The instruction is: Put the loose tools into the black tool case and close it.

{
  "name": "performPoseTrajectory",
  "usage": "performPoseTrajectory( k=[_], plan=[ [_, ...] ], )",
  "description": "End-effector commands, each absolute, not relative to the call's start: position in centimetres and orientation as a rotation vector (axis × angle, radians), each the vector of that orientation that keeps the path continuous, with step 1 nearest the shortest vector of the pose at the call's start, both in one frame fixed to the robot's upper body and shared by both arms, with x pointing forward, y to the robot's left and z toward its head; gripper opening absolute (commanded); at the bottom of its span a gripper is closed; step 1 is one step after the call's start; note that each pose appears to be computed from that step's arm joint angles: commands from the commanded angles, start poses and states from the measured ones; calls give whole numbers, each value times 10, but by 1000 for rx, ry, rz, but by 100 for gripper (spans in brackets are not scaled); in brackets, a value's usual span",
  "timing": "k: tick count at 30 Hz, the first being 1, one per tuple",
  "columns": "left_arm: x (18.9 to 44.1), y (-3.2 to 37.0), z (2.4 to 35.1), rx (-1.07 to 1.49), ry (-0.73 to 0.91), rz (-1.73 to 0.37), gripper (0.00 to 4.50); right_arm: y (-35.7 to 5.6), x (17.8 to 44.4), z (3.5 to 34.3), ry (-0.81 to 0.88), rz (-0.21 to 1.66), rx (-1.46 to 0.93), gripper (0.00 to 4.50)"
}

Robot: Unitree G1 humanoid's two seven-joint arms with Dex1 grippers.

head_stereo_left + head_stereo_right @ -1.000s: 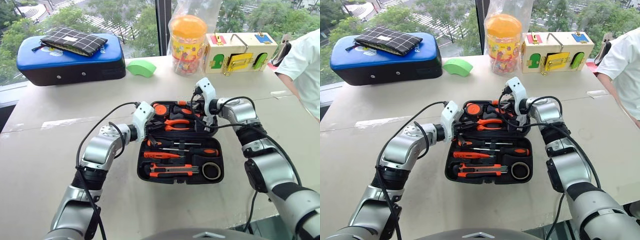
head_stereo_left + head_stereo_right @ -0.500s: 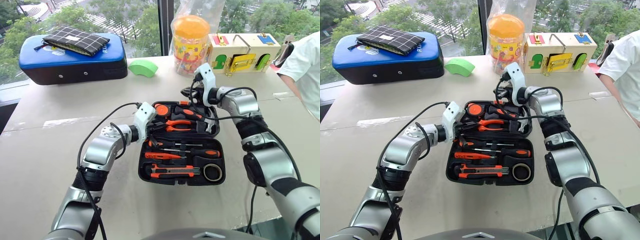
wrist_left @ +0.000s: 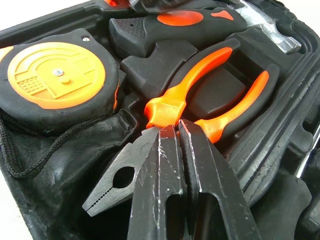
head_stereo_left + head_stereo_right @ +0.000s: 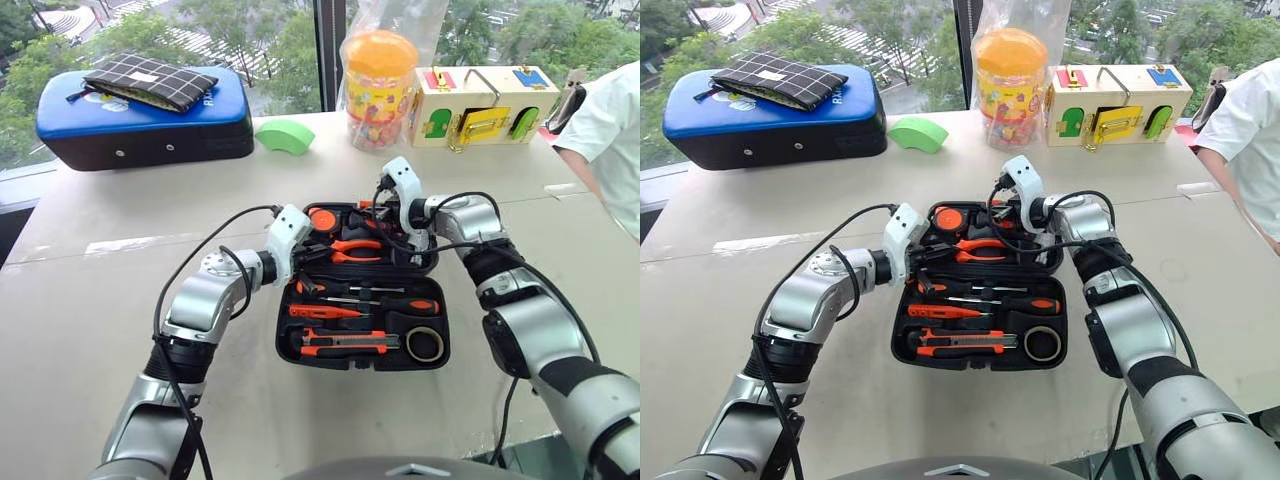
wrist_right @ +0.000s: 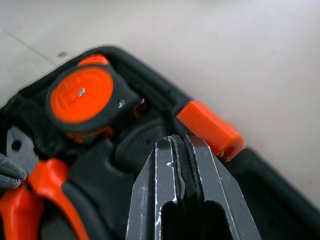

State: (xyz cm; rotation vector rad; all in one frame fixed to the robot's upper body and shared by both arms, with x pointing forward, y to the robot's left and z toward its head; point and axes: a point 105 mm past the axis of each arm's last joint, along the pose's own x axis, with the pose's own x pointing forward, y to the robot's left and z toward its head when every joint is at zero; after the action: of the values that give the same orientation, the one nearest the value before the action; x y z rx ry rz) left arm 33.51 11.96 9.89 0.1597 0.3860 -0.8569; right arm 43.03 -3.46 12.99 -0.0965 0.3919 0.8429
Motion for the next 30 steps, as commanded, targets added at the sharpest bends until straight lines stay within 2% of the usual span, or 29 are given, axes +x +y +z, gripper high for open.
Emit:
performPoseTrajectory(
  k=[1, 4, 11, 14, 15, 18, 19, 20, 23, 24, 26, 28, 29, 30],
  plan=[
    [324, 118, 77, 149, 479, -872, 4, -34, 445, 155, 279, 781, -48, 0],
    [323, 119, 77, 148, 480, -868, 4, -36, 449, 162, 248, 760, -36, 0],
    [323, 118, 77, 148, 476, -868, 4, -47, 452, 159, 222, 731, -88, 0],
    [325, 114, 88, 116, 402, -881, 4, -46, 444, 172, 126, 800, -69, 0],
    [326, 112, 97, 97, 347, -885, 4, -45, 437, 181, 44, 848, -57, 0],
    [327, 110, 122, 20, 221, -884, 4, -54, 410, 182, 7, 950, -116, 0],
    [326, 112, 127, -5, 211, -892, 0, -60, 403, 180, 28, 948, -118, 53],
    [325, 114, 132, -34, 204, -894, 0, -65, 396, 178, 38, 950, -125, 80],
    [327, 125, 148, -117, 185, -854, 67, -86, 370, 171, 91, 927, -155, 207],
    [329, 132, 150, -111, 191, -822, 118, -96, 363, 170, 120, 897, -158, 256],
    [338, 150, 150, -111, 227, -725, 183, -114, 356, 168, 164, 770, -155, 323],
    [339, 161, 142, -123, 329, -682, 290, -118, 341, 163, 225, 746, -178, 431],
    [339, 164, 139, -115, 363, -674, 324, -119, 337, 161, 252, 737, -180, 449],
    [341, 166, 134, -115, 408, -672, 324, -125, 336, 154, 331, 668, -172, 449]
  ],
)
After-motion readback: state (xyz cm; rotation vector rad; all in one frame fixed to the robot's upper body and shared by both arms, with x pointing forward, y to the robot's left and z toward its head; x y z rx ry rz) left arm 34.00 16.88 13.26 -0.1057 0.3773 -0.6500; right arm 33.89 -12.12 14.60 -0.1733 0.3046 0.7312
